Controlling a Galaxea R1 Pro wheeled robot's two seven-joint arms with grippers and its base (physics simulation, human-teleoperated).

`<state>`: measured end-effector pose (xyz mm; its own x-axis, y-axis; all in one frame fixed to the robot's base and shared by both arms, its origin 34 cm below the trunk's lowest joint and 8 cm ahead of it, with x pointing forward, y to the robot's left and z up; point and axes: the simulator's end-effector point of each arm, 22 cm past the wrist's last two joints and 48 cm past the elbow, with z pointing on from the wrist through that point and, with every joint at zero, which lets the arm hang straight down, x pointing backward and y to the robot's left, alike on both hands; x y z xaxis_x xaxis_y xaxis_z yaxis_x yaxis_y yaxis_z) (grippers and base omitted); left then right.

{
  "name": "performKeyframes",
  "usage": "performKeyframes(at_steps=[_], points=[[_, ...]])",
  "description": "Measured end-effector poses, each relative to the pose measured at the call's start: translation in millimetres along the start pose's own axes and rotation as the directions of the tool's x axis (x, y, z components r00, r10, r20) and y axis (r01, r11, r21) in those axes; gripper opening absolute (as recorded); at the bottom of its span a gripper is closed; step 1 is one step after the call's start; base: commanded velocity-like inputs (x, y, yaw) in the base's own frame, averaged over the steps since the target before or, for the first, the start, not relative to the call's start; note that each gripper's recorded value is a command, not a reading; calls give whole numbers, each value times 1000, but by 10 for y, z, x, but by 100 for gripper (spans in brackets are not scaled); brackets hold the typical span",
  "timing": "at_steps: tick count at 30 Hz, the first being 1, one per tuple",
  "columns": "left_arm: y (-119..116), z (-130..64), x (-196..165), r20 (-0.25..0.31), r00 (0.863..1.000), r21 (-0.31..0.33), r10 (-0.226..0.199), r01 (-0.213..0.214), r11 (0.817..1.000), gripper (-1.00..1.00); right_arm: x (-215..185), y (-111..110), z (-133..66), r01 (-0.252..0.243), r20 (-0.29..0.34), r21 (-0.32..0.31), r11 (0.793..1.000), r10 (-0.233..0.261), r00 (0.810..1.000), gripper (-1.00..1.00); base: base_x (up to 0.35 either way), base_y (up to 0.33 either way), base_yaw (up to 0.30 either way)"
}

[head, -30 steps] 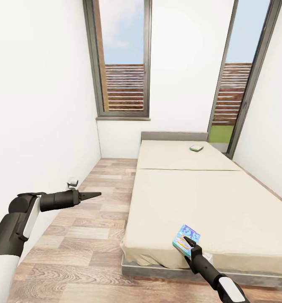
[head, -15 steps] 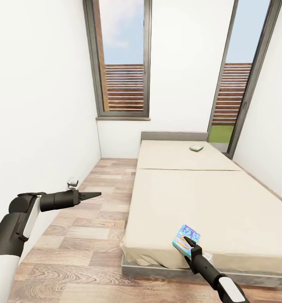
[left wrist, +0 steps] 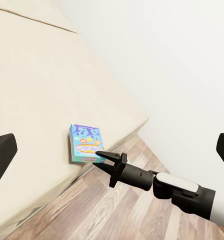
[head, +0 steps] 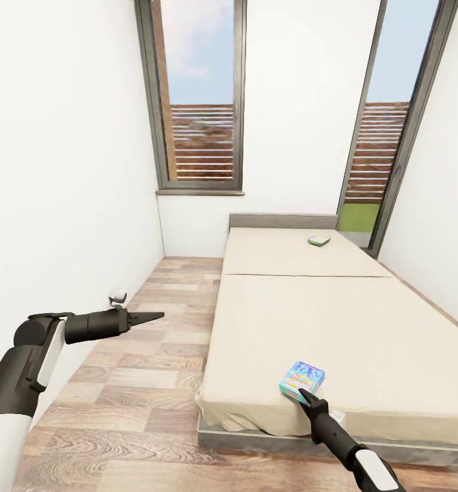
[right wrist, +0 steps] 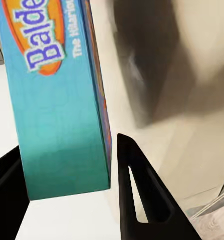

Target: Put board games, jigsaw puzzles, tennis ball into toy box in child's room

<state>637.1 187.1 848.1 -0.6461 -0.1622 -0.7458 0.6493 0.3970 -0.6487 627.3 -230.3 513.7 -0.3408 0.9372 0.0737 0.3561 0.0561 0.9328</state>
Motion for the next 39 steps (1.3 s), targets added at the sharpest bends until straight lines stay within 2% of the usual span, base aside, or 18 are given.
performKeyframes(at_steps=[29,34,39], points=[[-286,-46,-502,-5,1000,-13,-9,9,1000,100,-17,663,-118,6,5,-21,1000,-6,1000,-100,0,0,0],[-332,-53,-583,-6,1000,-16,-8,8,1000,100,-64,898,-129,20,10,-51,999,-19,1000,-100,0,0,0],[-380,-61,-662,-6,1000,-17,-8,8,1000,100,-107,1193,-137,65,9,-87,994,-64,998,-100,0,0,0]])
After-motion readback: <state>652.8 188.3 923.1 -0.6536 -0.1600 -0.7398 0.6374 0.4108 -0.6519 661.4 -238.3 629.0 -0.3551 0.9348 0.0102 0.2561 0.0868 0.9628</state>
